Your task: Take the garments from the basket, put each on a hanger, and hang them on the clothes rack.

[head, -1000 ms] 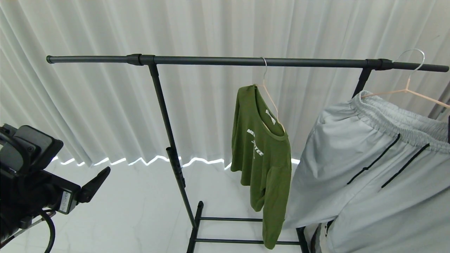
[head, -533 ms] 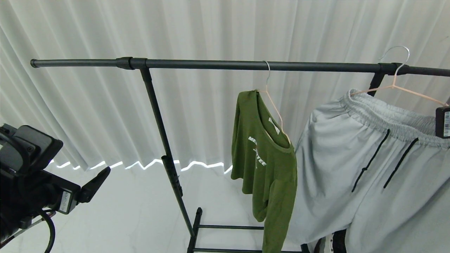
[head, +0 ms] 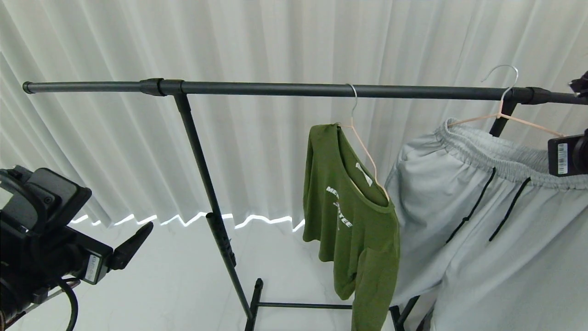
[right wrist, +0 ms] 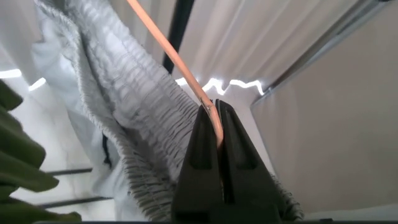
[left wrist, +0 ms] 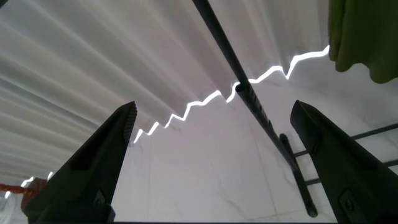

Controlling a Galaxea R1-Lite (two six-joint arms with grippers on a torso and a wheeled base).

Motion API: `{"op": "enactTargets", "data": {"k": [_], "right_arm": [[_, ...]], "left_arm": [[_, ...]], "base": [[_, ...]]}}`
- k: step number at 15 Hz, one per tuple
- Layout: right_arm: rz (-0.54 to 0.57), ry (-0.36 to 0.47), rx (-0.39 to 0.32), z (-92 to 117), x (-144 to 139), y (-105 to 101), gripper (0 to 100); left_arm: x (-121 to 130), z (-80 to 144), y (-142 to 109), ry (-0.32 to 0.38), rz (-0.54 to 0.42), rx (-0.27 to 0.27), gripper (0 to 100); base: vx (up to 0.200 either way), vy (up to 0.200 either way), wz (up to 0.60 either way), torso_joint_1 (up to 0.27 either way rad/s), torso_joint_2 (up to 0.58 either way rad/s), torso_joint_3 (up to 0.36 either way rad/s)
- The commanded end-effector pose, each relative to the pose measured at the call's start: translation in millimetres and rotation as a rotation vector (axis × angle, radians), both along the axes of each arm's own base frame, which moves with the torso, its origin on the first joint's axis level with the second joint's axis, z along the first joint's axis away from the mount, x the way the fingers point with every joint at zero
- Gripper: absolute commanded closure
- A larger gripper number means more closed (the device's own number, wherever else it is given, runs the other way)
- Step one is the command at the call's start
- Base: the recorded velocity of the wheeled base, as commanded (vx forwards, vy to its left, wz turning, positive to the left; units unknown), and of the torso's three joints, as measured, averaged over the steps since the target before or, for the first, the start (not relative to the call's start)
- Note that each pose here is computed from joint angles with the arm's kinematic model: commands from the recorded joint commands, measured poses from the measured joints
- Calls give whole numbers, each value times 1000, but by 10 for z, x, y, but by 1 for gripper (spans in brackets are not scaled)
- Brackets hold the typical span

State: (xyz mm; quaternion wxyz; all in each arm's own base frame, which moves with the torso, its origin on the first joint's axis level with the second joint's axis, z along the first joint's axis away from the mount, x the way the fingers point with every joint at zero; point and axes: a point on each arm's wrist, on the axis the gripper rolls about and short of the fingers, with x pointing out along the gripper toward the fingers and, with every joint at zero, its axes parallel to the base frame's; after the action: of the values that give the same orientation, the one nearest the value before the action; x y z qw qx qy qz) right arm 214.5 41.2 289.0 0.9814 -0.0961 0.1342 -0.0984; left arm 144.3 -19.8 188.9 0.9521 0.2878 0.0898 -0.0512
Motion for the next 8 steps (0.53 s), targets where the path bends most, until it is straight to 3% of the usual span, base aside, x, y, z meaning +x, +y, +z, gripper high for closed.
{"op": "enactTargets", "data": {"k": [1, 8], "right_arm": [[-3, 27, -11, -96, 227, 55, 100], [9, 49, -42, -258, 452, 231, 100]], "left_arm": [[8, -9, -13, 6, -8, 1, 0], [7, -13, -12, 7, -8, 1, 0]], "base": [[0, 0, 0, 0, 0, 0], [0, 0, 0, 0, 0, 0]]}}
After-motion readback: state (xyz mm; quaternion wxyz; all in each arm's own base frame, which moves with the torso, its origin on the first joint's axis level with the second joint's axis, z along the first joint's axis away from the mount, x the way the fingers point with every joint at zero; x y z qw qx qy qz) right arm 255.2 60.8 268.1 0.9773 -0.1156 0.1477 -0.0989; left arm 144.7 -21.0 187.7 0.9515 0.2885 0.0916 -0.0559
